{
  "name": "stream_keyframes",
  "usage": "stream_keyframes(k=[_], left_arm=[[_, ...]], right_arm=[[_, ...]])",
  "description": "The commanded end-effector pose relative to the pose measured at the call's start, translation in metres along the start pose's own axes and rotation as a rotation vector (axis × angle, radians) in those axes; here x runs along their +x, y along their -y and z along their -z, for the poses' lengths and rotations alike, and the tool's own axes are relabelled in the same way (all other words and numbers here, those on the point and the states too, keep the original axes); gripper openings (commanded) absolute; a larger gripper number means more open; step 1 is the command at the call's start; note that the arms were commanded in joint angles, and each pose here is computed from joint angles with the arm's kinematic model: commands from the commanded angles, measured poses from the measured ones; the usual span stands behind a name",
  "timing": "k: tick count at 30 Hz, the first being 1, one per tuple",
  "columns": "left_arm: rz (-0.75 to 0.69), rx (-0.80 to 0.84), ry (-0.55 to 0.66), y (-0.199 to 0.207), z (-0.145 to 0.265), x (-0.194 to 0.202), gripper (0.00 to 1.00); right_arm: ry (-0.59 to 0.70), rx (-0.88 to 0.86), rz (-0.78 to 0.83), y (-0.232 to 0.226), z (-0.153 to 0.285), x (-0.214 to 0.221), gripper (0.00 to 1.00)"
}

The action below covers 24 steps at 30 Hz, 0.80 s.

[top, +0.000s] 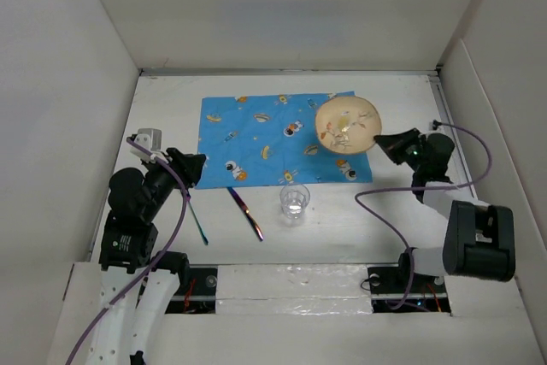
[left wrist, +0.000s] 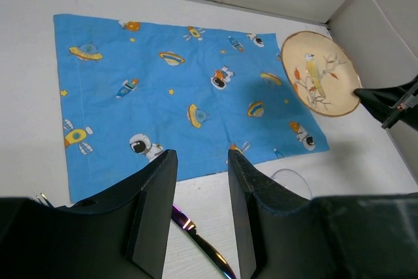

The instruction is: Set the dinner table for one person

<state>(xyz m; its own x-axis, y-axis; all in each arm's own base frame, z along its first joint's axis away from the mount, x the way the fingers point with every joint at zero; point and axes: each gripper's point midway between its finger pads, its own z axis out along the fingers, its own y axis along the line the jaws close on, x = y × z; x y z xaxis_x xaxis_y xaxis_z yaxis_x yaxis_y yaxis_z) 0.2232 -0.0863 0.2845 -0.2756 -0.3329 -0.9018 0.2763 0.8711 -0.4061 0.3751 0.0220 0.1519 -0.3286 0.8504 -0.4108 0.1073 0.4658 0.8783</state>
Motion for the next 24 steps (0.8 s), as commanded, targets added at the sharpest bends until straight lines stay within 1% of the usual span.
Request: stream_keyframes(k=[1, 2, 3, 5, 6, 7, 8, 9, 10, 12, 13, 17, 21, 24], left_arm=[[-0.007, 0.009, 0.046, 0.004, -0.001, -0.013, 0.34], [-0.007, 0.004, 0.041, 0.002, -0.003, -0.012, 0.34], [-0.005, 0.003, 0.042, 0.002, -0.002, -0.013, 0.34], [-0.003, -0.004, 0.034, 0.001, -0.005, -0.011, 0.34], [-0.004, 0.002, 0.034, 0.002, -0.005, -0.011, 0.34], [-0.003, 0.003, 0.031, 0.001, -0.006, -0.010, 0.34], [-0.004, 0.002, 0.036, 0.001, -0.005, -0.011, 0.34], [-0.002, -0.005, 0.036, 0.000, -0.005, -0.011, 0.34], [0.001, -0.014, 0.042, -0.001, -0.004, -0.011, 0.34], [0.000, -0.010, 0.052, 0.000, -0.002, -0.012, 0.34], [0.001, -0.010, 0.063, 0.000, 0.000, -0.013, 0.34], [0.003, -0.018, 0.067, -0.001, 0.000, -0.014, 0.34], [0.000, -0.017, 0.063, -0.001, -0.001, -0.014, 0.34], [-0.001, -0.018, 0.068, -0.001, -0.001, -0.015, 0.34]], right_arm=[[0.011, -0.406, 0.070, -0.120, -0.006, -0.004, 0.00], [0.009, -0.418, 0.053, -0.125, -0.011, 0.002, 0.00], [-0.038, -0.437, 0.037, -0.131, -0.022, 0.023, 0.00], [-0.037, -0.464, 0.008, -0.144, -0.032, 0.035, 0.00], [-0.090, -0.459, -0.009, -0.144, -0.043, 0.059, 0.00], [-0.091, -0.490, -0.022, -0.157, -0.047, 0.064, 0.00], [-0.099, -0.467, -0.043, -0.150, -0.061, 0.074, 0.00], [-0.100, -0.501, -0.051, -0.163, -0.059, 0.079, 0.00], [-0.132, -0.515, -0.072, -0.168, -0.068, 0.097, 0.00], [-0.149, -0.518, -0.091, -0.170, -0.080, 0.109, 0.00], [-0.173, -0.528, -0.102, -0.173, -0.086, 0.122, 0.00], [-0.201, -0.493, -0.085, -0.172, -0.105, 0.138, 0.00], [-0.273, -0.456, -0.027, -0.171, -0.119, 0.163, 0.00], [-0.286, -0.436, -0.024, -0.165, -0.124, 0.166, 0.00]])
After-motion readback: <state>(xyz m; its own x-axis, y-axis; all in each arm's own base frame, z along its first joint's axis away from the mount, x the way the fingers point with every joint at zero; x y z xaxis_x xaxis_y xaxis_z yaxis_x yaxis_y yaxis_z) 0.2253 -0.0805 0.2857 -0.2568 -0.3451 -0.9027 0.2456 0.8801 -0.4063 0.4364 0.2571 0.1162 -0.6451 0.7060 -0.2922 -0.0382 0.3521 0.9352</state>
